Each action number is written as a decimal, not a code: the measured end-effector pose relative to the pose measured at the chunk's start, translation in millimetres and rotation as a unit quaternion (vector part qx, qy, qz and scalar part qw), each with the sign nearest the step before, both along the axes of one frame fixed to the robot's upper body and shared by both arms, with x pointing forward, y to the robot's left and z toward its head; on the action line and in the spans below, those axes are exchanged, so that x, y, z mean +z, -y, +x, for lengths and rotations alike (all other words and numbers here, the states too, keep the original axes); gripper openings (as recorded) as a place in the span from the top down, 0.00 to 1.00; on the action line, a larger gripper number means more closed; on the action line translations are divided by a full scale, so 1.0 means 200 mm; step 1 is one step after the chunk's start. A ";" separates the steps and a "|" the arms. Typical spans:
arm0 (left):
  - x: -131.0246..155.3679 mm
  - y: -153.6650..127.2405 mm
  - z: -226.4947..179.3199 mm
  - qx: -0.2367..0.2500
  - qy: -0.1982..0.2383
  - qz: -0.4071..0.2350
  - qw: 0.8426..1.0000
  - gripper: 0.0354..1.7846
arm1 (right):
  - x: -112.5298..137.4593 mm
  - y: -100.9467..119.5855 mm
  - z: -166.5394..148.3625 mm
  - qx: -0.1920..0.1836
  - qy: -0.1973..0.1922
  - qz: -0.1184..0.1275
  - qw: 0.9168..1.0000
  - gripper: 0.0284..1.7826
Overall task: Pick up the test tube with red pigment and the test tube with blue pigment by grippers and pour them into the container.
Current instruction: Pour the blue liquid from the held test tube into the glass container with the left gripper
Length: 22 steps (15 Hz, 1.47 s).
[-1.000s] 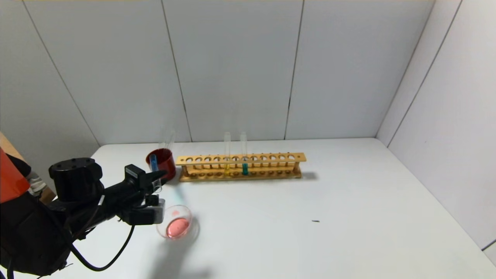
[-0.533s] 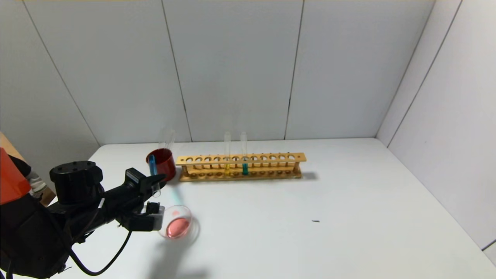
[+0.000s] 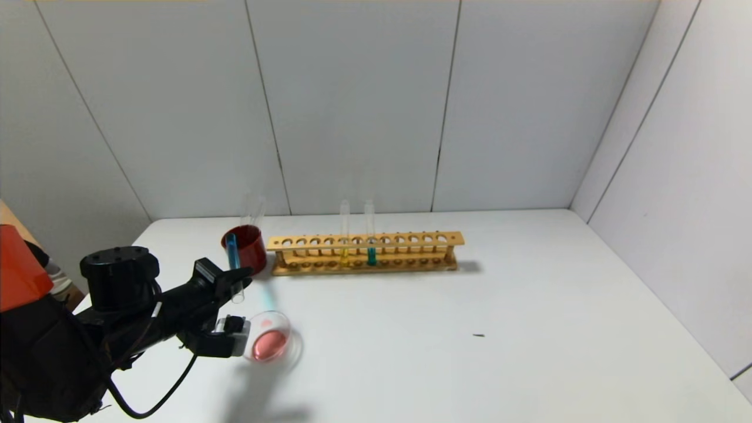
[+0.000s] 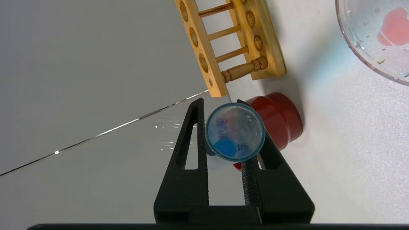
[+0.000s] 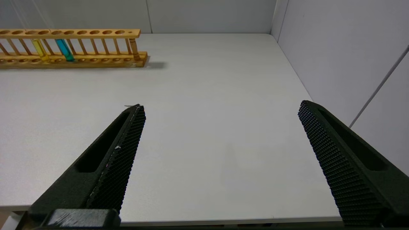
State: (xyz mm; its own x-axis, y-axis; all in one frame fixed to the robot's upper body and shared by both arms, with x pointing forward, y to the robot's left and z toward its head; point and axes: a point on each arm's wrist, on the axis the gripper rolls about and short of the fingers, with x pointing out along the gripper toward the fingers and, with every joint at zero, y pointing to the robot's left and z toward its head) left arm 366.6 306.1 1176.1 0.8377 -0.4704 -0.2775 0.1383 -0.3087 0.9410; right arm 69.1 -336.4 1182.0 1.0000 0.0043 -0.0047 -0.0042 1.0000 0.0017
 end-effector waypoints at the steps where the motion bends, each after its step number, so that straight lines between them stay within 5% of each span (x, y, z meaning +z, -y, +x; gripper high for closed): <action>1: 0.00 0.00 0.00 -0.001 0.001 0.004 1.000 0.83 | 0.00 0.00 0.00 0.000 0.000 0.000 1.000 0.02; 22: -0.06 0.03 0.05 -0.022 0.032 0.092 0.995 0.83 | 0.00 0.00 0.00 0.000 0.000 0.000 1.000 0.02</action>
